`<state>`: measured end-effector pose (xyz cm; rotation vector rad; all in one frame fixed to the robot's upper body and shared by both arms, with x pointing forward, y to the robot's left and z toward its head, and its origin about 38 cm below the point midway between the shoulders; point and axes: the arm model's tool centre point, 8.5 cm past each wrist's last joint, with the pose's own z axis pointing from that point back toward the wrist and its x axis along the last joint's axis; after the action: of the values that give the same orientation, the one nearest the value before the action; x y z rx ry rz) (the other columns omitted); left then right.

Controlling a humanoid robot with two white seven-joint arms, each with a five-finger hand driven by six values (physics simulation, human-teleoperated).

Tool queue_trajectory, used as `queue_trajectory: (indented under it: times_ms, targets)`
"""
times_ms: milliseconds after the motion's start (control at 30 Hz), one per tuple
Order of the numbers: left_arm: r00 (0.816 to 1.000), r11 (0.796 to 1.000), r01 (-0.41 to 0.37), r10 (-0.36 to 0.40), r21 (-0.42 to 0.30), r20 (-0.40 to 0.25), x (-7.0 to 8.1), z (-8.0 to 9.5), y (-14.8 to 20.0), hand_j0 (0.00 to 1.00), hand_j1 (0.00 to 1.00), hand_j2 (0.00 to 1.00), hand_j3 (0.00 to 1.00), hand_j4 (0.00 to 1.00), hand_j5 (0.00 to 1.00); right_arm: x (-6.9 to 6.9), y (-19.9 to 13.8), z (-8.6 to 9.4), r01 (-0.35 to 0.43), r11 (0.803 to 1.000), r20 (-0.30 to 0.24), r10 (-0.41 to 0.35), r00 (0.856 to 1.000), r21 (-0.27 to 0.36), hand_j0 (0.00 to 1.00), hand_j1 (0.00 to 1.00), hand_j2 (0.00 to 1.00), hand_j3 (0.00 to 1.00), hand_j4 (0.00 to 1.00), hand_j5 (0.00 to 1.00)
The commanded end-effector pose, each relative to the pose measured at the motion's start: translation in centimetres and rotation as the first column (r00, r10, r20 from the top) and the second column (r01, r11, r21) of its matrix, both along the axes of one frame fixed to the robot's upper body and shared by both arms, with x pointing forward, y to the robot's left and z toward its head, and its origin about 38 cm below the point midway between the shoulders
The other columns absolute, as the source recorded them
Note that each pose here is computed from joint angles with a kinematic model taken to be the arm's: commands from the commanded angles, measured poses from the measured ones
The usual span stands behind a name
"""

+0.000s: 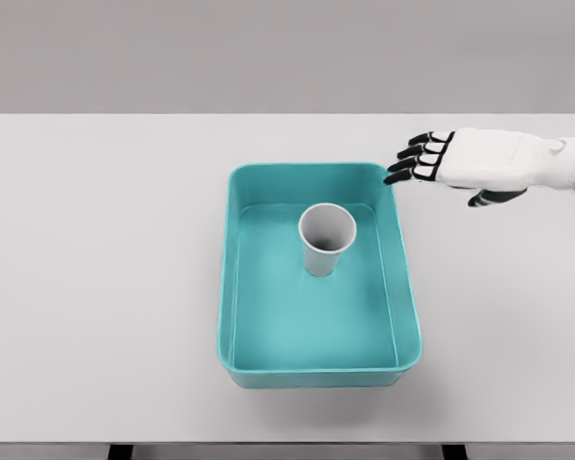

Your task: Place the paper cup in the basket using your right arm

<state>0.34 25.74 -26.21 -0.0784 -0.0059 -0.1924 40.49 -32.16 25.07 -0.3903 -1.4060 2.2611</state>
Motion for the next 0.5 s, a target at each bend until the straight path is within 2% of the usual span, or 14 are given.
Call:
queue_trajectory:
  times_ms: [0,33,100,133,267,467]
  targets:
    - [1.000,1.000,-0.001,0.001,0.000,0.001,0.0,0.0,0.0,1.00,1.00,1.00,1.00,1.00,1.00,-1.3,-5.3,2.2,0.136,0.991,-0.009,-0.136,0.991,0.014,1.00,1.00,1.00,1.00,1.00,1.00]
    - [1.000,1.000,-0.001,0.001,0.000,0.001,0.0,0.0,0.0,1.00,1.00,1.00,1.00,1.00,1.00,-2.0,-6.1,1.0,0.153,0.988,-0.041,-0.153,0.987,-0.008,1.00,1.00,1.00,1.00,1.00,1.00]
    - [1.000,1.000,-0.001,0.001,0.000,0.001,0.0,0.0,0.0,1.00,1.00,1.00,1.00,1.00,1.00,-3.4,-8.1,0.4,0.190,0.981,-0.068,-0.193,0.979,-0.048,1.00,1.00,1.00,1.00,1.00,1.00]
    - [1.000,1.000,0.002,-0.002,0.000,-0.001,0.0,0.0,0.0,1.00,1.00,1.00,1.00,1.00,1.00,-3.5,-7.8,0.4,0.182,0.982,-0.070,-0.185,0.980,-0.046,1.00,1.00,1.00,1.00,1.00,1.00]
    - [1.000,1.000,-0.002,0.002,0.000,-0.001,0.0,0.0,0.0,1.00,1.00,1.00,1.00,1.00,1.00,-3.0,-6.3,1.2,0.147,0.989,-0.044,-0.147,0.988,-0.019,1.00,1.00,1.00,1.00,1.00,1.00]
    - [1.000,1.000,0.001,-0.001,0.000,-0.003,-0.1,0.0,0.0,1.00,1.00,1.00,1.00,1.00,1.00,-2.8,-6.2,1.4,0.145,0.989,-0.039,-0.145,0.989,-0.013,1.00,1.00,1.00,1.00,1.00,1.00]
